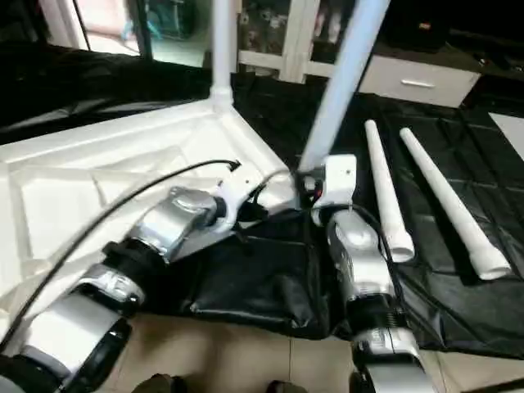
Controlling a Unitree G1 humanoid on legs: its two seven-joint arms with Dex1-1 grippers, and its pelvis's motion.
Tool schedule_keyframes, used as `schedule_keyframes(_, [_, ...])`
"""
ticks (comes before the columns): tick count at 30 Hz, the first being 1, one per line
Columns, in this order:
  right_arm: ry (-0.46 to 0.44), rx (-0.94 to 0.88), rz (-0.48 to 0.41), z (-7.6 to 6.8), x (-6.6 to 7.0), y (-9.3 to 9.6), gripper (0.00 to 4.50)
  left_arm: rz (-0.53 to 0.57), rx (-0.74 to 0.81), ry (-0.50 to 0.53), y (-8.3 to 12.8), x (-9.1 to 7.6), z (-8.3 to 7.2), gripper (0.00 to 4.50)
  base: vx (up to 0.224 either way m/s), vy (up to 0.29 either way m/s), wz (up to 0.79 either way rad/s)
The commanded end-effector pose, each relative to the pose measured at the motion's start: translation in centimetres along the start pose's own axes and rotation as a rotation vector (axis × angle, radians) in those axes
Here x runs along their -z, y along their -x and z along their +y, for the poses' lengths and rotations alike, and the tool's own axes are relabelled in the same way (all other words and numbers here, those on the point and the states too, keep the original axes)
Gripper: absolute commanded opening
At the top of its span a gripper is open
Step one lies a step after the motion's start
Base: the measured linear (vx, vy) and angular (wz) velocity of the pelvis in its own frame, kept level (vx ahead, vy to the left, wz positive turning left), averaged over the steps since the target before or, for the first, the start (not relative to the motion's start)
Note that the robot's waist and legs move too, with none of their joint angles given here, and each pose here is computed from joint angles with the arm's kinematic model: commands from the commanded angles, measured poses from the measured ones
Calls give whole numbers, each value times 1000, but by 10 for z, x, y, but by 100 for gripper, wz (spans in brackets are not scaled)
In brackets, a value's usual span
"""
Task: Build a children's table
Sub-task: Rotate leg to tighten
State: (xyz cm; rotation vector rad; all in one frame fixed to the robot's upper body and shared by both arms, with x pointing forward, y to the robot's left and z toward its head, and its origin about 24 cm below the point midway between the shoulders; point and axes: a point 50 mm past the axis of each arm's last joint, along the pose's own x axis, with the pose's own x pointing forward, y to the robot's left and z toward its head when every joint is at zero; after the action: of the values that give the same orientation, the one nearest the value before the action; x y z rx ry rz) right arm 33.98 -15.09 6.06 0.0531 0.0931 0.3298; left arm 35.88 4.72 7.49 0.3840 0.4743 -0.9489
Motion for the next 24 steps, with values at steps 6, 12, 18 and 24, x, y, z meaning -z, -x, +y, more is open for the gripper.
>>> schedule_keyframes(6, [36,-157,10,-17,-18,20,342,-112,79,-136,16,-9,2,0,0,0,0])
schedule_keyframes(12, [149,-405,77,-33,-30,50,342,-152,380,-251,34,9,-16,0,0,0,0])
schedule_keyframes(18, [200,-622,211,-39,-27,81,342,-130,388,-258,39,17,-15,0,0,0,0])
schedule_keyframes(24, [187,-702,226,-36,-27,84,342,-139,421,-265,41,17,-16,0,0,0,0])
